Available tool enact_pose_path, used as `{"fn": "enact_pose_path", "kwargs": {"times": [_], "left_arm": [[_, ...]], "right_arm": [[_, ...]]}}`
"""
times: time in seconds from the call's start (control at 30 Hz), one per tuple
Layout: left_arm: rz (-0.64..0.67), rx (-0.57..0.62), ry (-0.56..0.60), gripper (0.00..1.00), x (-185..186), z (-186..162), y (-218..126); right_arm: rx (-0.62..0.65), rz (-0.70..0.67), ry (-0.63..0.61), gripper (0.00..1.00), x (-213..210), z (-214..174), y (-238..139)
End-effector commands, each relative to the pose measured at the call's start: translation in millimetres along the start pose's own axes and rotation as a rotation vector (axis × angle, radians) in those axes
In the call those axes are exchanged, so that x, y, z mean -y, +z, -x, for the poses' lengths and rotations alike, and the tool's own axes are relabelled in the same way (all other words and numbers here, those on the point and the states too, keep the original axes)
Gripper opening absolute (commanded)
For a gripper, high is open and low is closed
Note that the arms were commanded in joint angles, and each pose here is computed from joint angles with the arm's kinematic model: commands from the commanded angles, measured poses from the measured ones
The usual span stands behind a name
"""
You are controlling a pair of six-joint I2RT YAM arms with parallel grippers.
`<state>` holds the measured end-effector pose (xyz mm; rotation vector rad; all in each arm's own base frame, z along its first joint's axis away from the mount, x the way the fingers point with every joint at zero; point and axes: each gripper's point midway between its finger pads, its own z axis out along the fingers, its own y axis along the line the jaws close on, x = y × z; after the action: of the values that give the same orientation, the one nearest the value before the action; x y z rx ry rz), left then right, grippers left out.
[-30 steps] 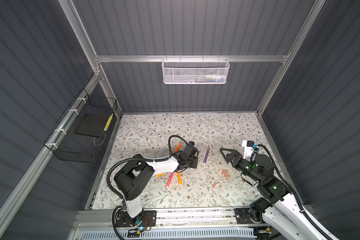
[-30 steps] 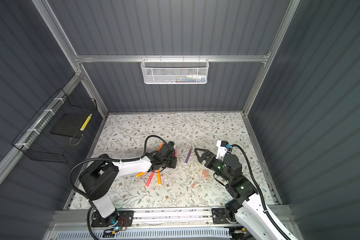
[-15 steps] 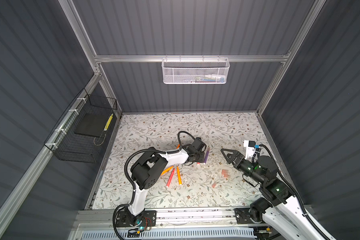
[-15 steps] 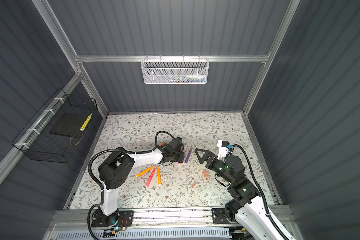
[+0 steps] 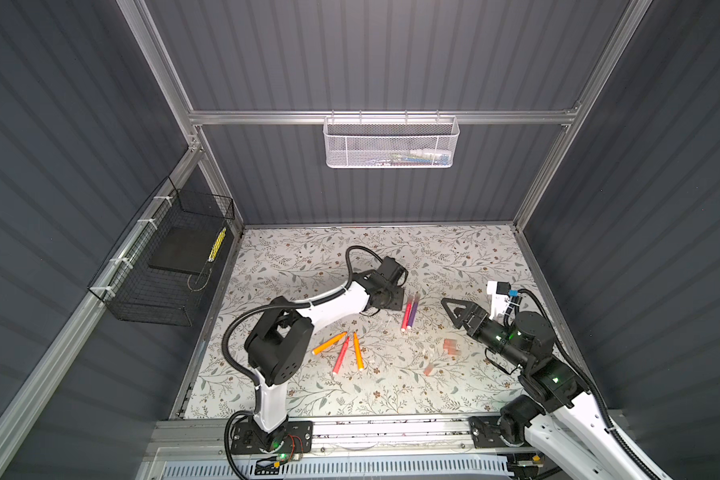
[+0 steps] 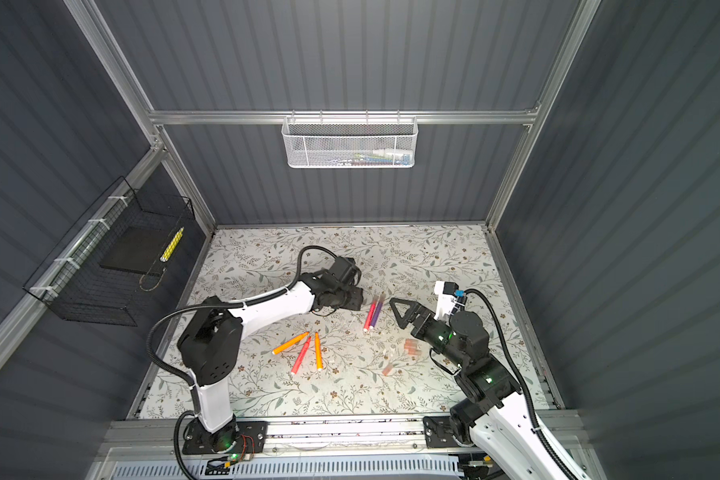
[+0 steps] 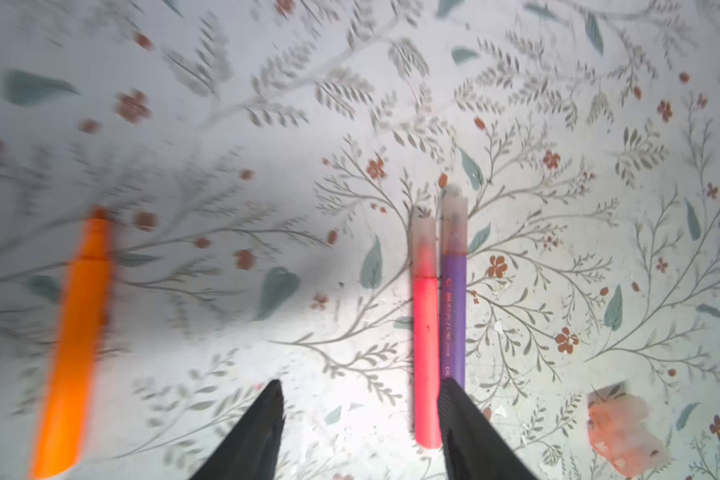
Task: Insert the pens into the pen caps
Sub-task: 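Move the left gripper over the orange marker and grasp it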
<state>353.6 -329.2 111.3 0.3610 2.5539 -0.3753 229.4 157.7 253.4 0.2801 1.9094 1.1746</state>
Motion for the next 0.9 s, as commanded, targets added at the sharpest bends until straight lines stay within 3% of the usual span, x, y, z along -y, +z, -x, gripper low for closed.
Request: {"fn": "enact_pose_path", "kwargs": {"times": [0.0, 0.13, 0.3, 0.4, 0.57, 0.87], "left_arm": [[0.179, 0.040, 0.012, 0.61, -52, 17, -50], [0.274, 0.054, -0.041, 0.62, -113, 8, -66], [0.320, 0.078, -0.101, 0.62, -166, -20, -50], [0.222, 0.029, -0.085, 0.61, -153, -34, -27], [0.191, -0.098, -0.109, 0.57, -152, -53, 3], [0.179, -0.159, -0.099, 0.57, -151, -61, 18]], "right_arm": [[0.015, -0.015, -0.035, 0.99, 4, 2, -2], [0.015, -0.030, -0.041, 0.99, 7, 3, 1], [0.001, -0.042, -0.039, 0.99, 10, 2, 7], [-0.004, -0.043, -0.036, 0.99, 12, 1, 11], [-0.014, -0.072, -0.038, 0.99, 21, 0, 20], [-0.066, -0.080, -0.041, 0.99, 26, -4, 35]]}}
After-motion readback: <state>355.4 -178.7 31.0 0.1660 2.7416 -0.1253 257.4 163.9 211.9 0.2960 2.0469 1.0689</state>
